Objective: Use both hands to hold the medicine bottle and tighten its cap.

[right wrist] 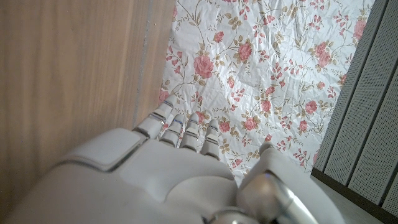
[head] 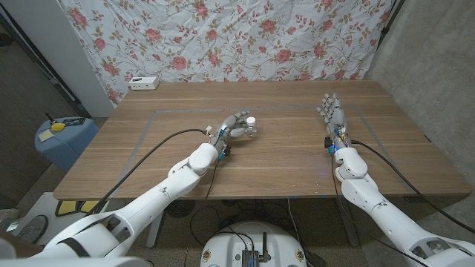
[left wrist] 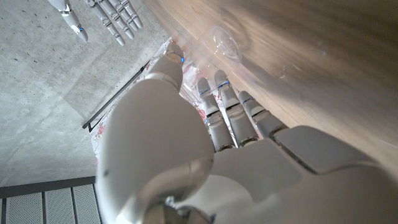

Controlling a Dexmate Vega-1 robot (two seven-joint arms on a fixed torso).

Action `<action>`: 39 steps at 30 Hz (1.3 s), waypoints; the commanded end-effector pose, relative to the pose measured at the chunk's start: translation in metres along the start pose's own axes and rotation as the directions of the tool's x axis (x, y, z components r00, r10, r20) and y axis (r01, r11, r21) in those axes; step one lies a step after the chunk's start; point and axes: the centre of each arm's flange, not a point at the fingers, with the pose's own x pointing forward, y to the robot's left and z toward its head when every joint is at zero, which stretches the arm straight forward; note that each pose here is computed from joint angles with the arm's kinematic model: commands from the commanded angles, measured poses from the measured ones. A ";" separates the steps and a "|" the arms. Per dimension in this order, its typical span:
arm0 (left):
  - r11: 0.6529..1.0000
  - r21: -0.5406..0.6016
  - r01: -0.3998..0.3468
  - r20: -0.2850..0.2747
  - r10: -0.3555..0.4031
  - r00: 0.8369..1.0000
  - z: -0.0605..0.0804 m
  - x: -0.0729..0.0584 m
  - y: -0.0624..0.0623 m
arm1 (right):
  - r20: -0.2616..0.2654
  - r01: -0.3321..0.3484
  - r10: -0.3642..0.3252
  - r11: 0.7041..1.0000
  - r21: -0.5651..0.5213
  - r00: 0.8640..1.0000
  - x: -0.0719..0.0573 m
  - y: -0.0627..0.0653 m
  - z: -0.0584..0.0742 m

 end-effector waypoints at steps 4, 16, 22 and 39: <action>0.998 -0.048 -0.039 0.020 0.040 0.999 0.016 0.004 0.002 | 0.001 -0.007 0.007 1.000 -0.006 1.000 0.002 -0.001 0.002; 0.995 -0.090 -0.051 0.036 0.054 0.998 0.029 0.003 -0.001 | -0.004 -0.016 0.016 1.000 -0.011 1.000 0.003 -0.001 0.003; 0.993 -0.096 -0.067 0.026 0.070 0.997 0.037 0.001 -0.002 | -0.006 -0.023 0.023 1.000 -0.017 1.000 0.002 -0.001 0.005; 0.981 -0.181 -0.071 0.036 0.079 0.996 0.045 -0.003 -0.005 | -0.005 -0.037 0.037 0.999 -0.034 0.999 0.003 0.001 0.012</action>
